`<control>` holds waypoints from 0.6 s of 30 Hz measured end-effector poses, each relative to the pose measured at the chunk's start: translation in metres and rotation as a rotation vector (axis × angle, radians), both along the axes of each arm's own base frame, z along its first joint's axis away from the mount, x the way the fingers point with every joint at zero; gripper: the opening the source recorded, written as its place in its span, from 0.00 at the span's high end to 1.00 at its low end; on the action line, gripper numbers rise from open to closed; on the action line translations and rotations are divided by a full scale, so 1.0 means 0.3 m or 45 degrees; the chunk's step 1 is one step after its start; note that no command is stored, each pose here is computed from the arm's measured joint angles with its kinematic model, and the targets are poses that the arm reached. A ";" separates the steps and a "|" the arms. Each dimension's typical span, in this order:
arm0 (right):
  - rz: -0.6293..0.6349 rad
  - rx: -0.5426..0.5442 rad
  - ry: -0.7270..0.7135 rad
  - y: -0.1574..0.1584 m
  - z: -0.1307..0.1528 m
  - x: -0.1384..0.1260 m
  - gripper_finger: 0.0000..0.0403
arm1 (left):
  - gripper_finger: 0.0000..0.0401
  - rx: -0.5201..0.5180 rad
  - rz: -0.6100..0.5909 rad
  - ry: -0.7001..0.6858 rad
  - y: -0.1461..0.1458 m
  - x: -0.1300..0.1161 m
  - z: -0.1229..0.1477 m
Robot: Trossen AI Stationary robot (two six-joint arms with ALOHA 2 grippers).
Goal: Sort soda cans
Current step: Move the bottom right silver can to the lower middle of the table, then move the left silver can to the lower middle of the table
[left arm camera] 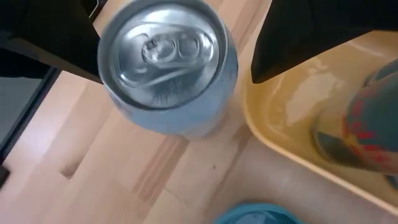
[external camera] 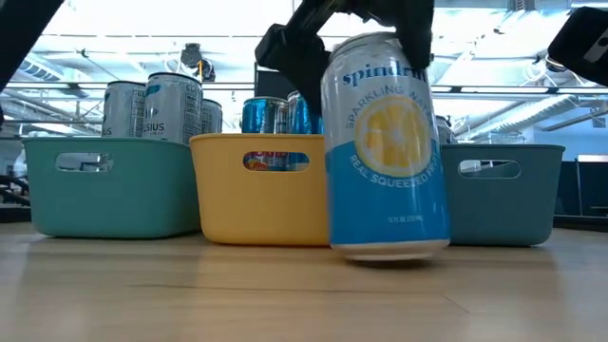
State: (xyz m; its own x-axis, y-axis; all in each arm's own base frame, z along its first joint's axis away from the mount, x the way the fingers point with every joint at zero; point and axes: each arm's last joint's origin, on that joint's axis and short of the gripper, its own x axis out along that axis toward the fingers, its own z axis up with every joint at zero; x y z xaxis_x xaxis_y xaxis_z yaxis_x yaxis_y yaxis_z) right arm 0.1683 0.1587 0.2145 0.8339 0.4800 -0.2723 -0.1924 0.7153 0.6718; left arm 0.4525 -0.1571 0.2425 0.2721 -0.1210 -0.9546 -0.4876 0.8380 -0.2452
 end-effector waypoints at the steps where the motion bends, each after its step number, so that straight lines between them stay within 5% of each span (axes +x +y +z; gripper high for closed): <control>1: -0.001 0.003 0.001 0.000 0.000 0.000 1.00 | 0.03 0.001 0.001 0.003 0.003 -0.002 0.004; 11: -0.085 0.037 -0.011 -0.004 0.005 0.004 1.00 | 0.03 -0.005 -0.078 -0.104 0.016 -0.071 0.165; 18: -0.278 0.088 -0.021 -0.016 0.009 0.010 1.00 | 0.03 0.169 -0.271 -0.180 -0.094 -0.259 0.330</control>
